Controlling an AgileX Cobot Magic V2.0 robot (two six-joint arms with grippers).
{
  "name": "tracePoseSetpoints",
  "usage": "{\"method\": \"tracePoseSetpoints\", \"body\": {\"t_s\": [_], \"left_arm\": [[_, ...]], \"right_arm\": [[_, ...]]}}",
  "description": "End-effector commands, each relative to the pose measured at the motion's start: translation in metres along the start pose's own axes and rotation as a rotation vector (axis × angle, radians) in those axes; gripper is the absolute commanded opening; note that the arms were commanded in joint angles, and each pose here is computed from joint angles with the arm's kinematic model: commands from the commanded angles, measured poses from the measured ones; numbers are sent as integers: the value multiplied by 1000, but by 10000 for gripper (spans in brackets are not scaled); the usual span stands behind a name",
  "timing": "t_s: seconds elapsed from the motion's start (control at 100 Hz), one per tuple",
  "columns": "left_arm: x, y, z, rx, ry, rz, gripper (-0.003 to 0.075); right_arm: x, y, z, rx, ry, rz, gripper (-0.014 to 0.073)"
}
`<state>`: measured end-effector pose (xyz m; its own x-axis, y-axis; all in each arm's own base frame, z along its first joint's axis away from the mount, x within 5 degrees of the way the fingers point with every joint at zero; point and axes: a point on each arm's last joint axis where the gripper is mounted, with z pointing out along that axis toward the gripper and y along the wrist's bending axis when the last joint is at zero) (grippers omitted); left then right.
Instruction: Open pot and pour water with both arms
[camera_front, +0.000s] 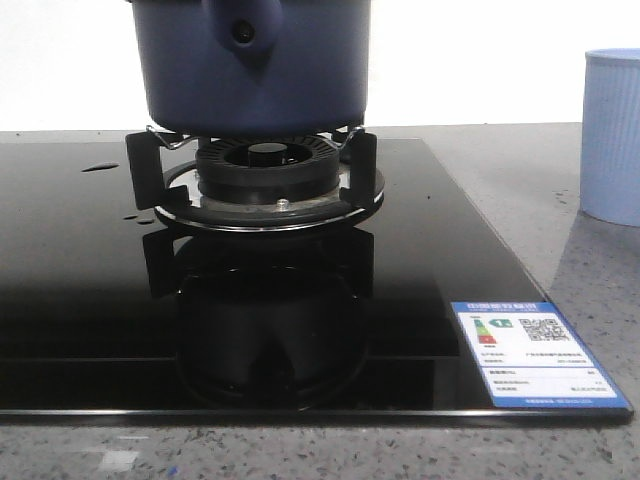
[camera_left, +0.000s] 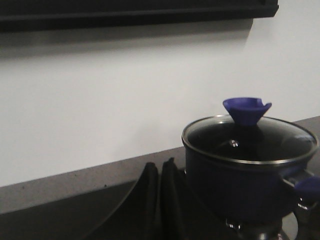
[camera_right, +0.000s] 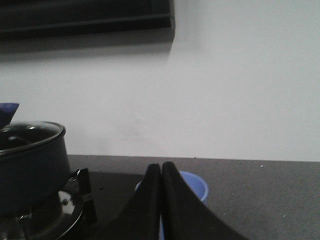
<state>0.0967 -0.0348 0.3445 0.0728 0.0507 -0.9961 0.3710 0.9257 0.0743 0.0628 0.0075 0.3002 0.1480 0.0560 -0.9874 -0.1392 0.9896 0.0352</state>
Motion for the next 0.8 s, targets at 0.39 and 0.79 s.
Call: {"method": "tracePoseSetpoints", "body": {"t_s": [0.39, 0.79], "left_arm": [[51, -5, -17, -40, 35, -126, -19], [50, -10, -16, 13, 33, -130, -19]], "right_arm": [[1, 10, 0, -171, 41, 45, -74], [1, 10, 0, -171, 41, 45, -74]]}}
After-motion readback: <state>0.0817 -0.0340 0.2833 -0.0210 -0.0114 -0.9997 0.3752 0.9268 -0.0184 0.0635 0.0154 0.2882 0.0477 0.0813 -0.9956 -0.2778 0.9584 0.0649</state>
